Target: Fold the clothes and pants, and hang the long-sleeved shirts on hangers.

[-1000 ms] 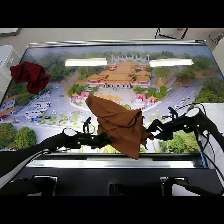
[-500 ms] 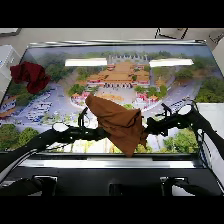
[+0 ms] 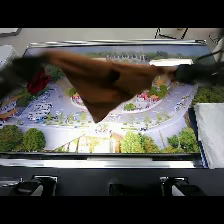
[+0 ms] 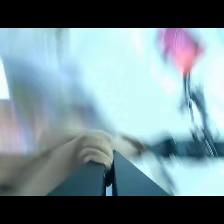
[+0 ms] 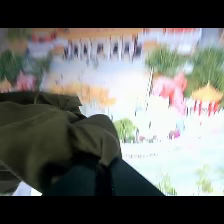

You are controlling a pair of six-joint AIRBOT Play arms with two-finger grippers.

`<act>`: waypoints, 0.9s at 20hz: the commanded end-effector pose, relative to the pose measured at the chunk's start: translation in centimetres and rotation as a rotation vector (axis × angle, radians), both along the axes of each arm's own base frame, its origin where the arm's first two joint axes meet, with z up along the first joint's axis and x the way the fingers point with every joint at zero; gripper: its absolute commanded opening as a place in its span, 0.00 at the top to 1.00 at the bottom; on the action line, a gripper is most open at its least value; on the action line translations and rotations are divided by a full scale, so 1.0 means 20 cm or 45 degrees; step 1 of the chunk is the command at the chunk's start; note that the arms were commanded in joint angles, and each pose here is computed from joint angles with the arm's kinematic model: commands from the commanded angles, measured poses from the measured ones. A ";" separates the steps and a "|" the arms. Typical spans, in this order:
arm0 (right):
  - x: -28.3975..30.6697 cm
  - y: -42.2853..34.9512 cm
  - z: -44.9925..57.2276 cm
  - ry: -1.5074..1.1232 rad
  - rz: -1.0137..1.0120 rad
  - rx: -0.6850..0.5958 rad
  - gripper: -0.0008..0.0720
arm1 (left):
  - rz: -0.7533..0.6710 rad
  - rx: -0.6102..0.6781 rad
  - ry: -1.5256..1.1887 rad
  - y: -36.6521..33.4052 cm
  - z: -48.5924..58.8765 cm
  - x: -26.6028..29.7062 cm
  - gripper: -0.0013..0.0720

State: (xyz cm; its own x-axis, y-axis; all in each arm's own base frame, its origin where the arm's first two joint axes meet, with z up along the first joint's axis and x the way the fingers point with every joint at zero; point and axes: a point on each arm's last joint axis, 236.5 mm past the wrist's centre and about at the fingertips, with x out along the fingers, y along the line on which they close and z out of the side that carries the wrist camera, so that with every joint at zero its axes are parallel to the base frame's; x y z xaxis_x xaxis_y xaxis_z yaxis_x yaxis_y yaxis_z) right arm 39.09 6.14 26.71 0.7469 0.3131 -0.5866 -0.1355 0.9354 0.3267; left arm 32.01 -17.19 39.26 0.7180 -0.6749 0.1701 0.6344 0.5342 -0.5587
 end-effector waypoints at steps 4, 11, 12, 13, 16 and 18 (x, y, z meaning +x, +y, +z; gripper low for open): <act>-0.47 -0.12 0.91 -0.650 -0.196 -0.020 0.92 | 0.346 -0.207 -0.459 0.38 0.71 -0.51 0.95; -0.59 -0.15 0.98 -0.718 -0.222 -0.045 0.92 | 0.412 0.003 -0.430 0.37 0.58 -0.40 0.95; -0.55 -0.14 0.86 -0.589 -0.203 -0.063 0.92 | 0.391 0.065 -0.351 0.35 0.48 -0.33 0.95; -0.50 -0.13 0.67 -0.398 -0.174 -0.087 0.92 | 0.341 0.120 -0.208 0.31 0.31 -0.22 0.95; -0.29 -0.13 0.10 0.118 -0.113 -0.123 0.92 | 0.177 0.270 0.242 0.21 -0.36 0.07 0.95; -0.08 -0.13 -0.28 0.330 -0.113 -0.087 0.92 | 0.142 0.270 0.535 0.18 -0.85 0.26 0.95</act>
